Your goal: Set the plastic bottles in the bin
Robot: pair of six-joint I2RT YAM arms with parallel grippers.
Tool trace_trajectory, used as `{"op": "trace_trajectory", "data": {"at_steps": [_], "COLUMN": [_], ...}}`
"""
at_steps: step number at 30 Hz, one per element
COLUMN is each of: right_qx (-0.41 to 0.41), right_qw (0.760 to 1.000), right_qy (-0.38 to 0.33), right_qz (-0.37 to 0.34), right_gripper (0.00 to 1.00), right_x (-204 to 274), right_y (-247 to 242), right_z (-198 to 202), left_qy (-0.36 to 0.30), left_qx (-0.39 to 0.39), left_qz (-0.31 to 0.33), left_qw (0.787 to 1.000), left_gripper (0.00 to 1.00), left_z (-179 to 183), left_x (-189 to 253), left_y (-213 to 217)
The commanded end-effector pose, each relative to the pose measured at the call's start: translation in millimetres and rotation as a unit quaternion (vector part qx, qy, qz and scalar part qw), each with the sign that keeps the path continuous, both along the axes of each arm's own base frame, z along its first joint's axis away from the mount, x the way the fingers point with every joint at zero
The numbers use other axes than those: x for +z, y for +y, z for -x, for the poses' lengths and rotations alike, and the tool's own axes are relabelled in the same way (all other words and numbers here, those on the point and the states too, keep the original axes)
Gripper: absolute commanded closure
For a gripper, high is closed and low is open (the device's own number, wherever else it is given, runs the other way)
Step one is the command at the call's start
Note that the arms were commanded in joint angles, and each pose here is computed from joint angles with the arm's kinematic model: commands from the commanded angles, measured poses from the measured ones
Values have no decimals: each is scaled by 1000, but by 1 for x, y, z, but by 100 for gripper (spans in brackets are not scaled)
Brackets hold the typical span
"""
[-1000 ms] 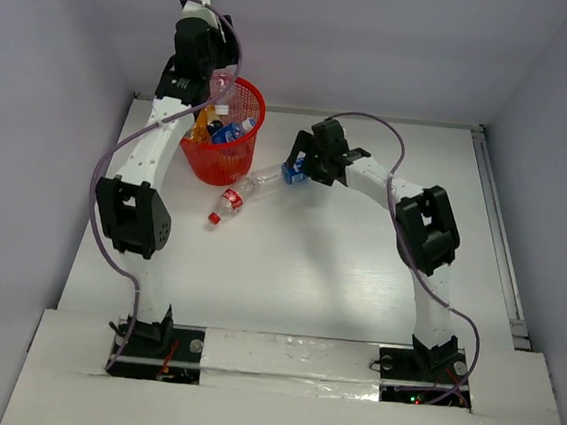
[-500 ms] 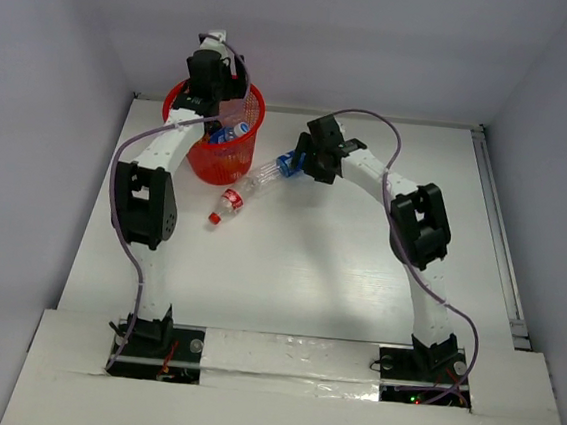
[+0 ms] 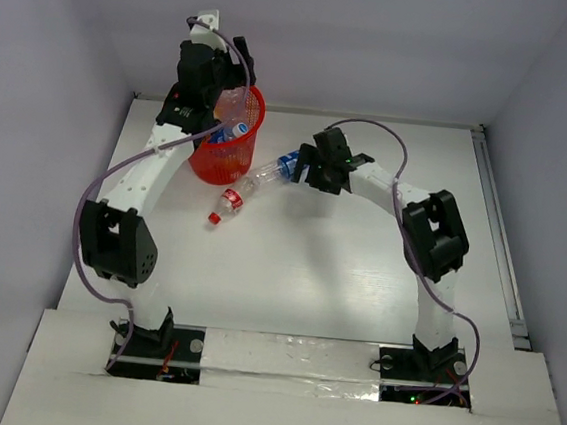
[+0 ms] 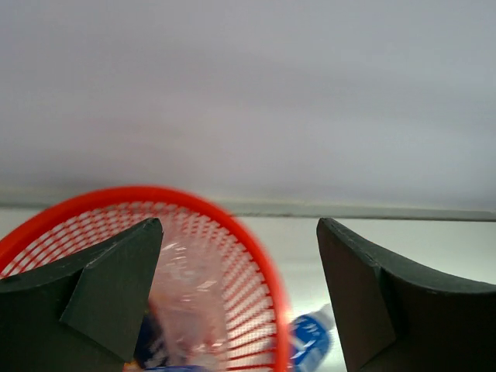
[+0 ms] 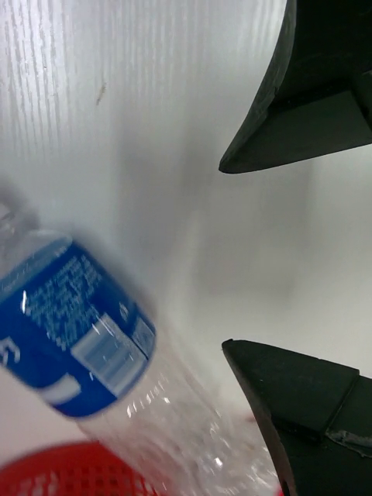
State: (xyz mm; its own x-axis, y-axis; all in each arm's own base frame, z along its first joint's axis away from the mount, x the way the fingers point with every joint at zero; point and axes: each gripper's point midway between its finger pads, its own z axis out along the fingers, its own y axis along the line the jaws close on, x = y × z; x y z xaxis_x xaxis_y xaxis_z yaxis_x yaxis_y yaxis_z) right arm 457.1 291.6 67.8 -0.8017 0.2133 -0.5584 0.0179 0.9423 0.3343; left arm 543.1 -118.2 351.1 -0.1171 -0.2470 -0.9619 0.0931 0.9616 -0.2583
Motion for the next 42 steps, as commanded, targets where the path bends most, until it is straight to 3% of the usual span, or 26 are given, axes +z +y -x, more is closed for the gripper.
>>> {"op": "trace_trajectory", "data": {"at_steps": [1,3,4,5,6,7,8,9,10,11,12,14,16,17,18,21,23,26,32,35,37,42], "right_qx": [27,32,30,26,25,24,18,15,11,5,4,0,3,5,7,20,20,32,55,59,63,63], "right_qw": [987,975,975,967,961,964,962,953,949,956,946,951,941,940,943,943,941,942,939,936,935,933], "right_qy": [-138,-193,-195,-228,-248,-238,-248,-270,-280,-260,-283,-265,-287,-288,-281,-282,-288,-277,-269,-275,-278,-285], "right_qz": [-79,-102,-99,-112,-119,-112,-116,-132,-141,-137,-156,-158,-178,-180,-176,-178,-178,-185,-207,-210,-210,-208], "right_gripper": [7,6,6,11,17,32,67,77,82,84,84,84,85,85,84,76,63,54,51,51,51,51], "right_x": [98,147,145,177,189,174,178,200,203,176,193,164,177,175,164,159,159,145,142,147,149,158], "right_y": [19,14,7,-1,-5,-14,-20,-28,-32,-40,-46,-56,-64,-67,-71,-79,-87,-89,-82,-83,-82,-86], "right_z": [-15,-8,0,9,14,26,32,45,51,64,75,94,110,117,125,145,155,169,182,184,185,187], "left_qy": [-98,-101,-95,-91,-82,-56,-44,-30,-2,9,30,71,111,120,131,170,194,217,269,269,247,196], "left_qx": [-20,-41,-65,-78,-90,-112,-120,-132,-147,-163,-170,-183,-193,-197,-195,-184,-189,-187,-189,-191,-199,-204], "left_qz": [-2,-20,-33,-61,-74,-87,-92,-96,-103,-103,-108,-128,-152,-162,-172,-189,-201,-217,-256,-247,-233,-186], "left_qw": [995,994,993,991,990,988,987,986,984,981,979,972,963,959,957,950,941,933,909,911,919,941], "left_gripper": [22,26,27,29,38,45,52,68,75,82,87,87,78,71,46,14,6,1,3,20,40,66], "left_z": [38,48,57,60,62,62,61,61,54,57,57,51,48,50,50,43,43,40,38,41,41,39], "left_x": [90,93,89,82,73,52,40,28,2,-9,-26,-65,-104,-116,-129,-168,-195,-226,-289,-291,-277,-218], "left_y": [-26,-47,-72,-85,-97,-119,-127,-137,-146,-161,-169,-185,-198,-205,-209,-209,-210,-209,-207,-208,-212,-222]}}
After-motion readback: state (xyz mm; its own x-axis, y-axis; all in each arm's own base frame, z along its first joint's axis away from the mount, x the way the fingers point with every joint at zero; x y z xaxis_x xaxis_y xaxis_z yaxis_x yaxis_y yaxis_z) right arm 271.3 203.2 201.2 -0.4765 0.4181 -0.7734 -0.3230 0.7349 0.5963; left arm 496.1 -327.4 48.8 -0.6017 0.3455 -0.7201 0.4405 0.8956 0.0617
